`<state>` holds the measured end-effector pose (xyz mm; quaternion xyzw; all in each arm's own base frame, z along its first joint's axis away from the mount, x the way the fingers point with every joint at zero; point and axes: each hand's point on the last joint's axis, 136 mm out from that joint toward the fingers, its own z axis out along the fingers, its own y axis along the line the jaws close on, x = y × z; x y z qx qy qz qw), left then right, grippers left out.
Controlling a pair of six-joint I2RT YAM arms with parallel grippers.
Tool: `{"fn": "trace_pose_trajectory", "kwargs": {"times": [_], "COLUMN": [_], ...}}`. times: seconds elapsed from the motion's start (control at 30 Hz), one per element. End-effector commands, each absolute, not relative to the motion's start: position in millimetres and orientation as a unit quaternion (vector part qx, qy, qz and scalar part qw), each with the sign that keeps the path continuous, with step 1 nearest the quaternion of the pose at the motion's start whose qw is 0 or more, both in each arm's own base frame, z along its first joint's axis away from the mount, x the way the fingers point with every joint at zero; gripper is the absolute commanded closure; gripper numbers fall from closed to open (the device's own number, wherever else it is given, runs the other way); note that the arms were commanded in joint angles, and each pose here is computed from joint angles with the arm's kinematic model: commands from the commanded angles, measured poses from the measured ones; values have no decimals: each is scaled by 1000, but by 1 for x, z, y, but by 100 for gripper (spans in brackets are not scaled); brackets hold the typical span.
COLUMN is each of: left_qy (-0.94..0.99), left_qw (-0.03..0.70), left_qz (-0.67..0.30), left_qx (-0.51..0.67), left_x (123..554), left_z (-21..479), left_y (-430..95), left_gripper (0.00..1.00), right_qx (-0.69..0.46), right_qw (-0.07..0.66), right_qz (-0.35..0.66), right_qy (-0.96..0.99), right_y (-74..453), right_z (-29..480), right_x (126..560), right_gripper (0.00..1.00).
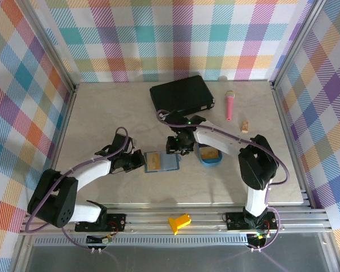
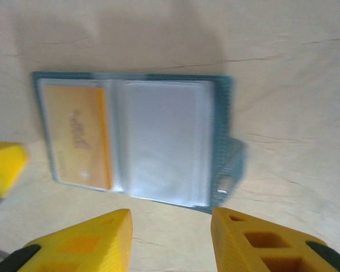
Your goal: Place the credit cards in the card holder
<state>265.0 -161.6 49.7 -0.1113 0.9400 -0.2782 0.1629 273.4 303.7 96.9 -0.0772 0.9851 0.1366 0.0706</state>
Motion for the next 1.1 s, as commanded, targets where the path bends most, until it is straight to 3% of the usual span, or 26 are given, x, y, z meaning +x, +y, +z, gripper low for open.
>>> {"fn": "trace_pose_trajectory", "kwargs": {"times": [0.0, 0.07, 0.27, 0.4, 0.63, 0.9, 1.07], "left_qy": [943, 943, 943, 941, 935, 927, 915], "left_qw": [164, 167, 162, 165, 172, 175, 185], "left_qz": [-267, -264, -262, -264, -278, -312, -345], "left_qx": [-110, -112, -125, -130, -139, -118, -95], "left_x": [255, 251, 235, 230, 228, 230, 234], "left_z": [54, 57, 60, 62, 66, 75, 85], "left_y": [-152, -148, -139, -135, -134, -145, -156], "left_gripper": [96, 92, 61, 54, 47, 41, 37], "right_qx": [-95, -103, -117, -116, -122, -115, -94], "right_qw": [66, 59, 28, 29, 17, 43, 55], "right_qz": [74, 74, 97, 92, 94, 76, 61], "right_qy": [991, 990, 988, 989, 988, 990, 992], "right_y": [270, 271, 290, 292, 298, 282, 252], "right_z": [93, 89, 71, 65, 54, 70, 80], "right_x": [267, 265, 268, 272, 275, 277, 282], "right_gripper": [58, 58, 57, 57, 64, 99, 100]}}
